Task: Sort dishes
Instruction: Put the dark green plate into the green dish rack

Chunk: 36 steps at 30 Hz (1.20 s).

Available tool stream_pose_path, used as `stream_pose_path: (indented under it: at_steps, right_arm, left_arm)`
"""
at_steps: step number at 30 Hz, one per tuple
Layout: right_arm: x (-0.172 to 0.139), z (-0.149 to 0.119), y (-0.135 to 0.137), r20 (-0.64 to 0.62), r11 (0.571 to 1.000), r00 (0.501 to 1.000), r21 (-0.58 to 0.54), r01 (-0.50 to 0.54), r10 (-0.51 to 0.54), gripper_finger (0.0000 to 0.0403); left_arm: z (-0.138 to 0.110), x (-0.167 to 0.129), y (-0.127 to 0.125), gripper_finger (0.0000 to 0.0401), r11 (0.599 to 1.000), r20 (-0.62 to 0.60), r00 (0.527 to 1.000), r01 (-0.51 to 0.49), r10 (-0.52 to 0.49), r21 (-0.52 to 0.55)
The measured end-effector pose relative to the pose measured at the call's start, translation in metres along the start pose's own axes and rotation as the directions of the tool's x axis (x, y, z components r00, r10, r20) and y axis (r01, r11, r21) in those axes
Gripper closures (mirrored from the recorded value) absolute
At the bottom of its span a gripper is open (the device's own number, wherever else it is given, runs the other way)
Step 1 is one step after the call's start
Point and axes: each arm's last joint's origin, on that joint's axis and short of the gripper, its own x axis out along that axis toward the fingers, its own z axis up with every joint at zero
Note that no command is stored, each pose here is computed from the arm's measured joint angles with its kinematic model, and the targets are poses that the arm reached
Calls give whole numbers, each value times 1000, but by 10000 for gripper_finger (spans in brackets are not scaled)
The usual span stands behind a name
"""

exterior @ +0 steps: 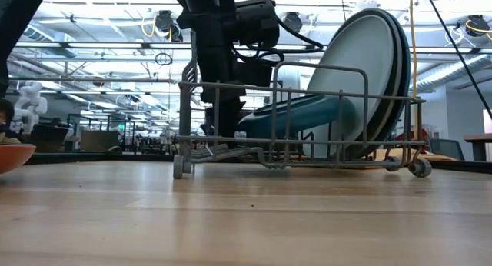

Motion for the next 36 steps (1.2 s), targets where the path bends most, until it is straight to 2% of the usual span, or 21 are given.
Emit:
stream_pose_path:
  at_steps: [11, 13, 22, 36]
  right_arm:
    - [0, 0, 0, 0, 1000, 1000, 1, 0, 0, 403]
    - [0, 0, 0, 0, 1000, 1000, 1, 0, 0, 403]
    - [0, 0, 0, 0, 1000, 1000, 4, 0, 0, 403]
    - [2, 1, 0, -1, 1000, 1000, 11, 2, -2, 403]
  left_arm:
    - [7, -6, -3, 161, 1000, 83, 996, -24, 25, -12]
    - [11, -13, -1, 161, 999, 128, 991, -30, 33, -29]
    - [12, -25, -2, 161, 999, 165, 986, -34, 38, -28]
    - [10, -15, -4, 161, 1000, 123, 992, -18, 20, -14]
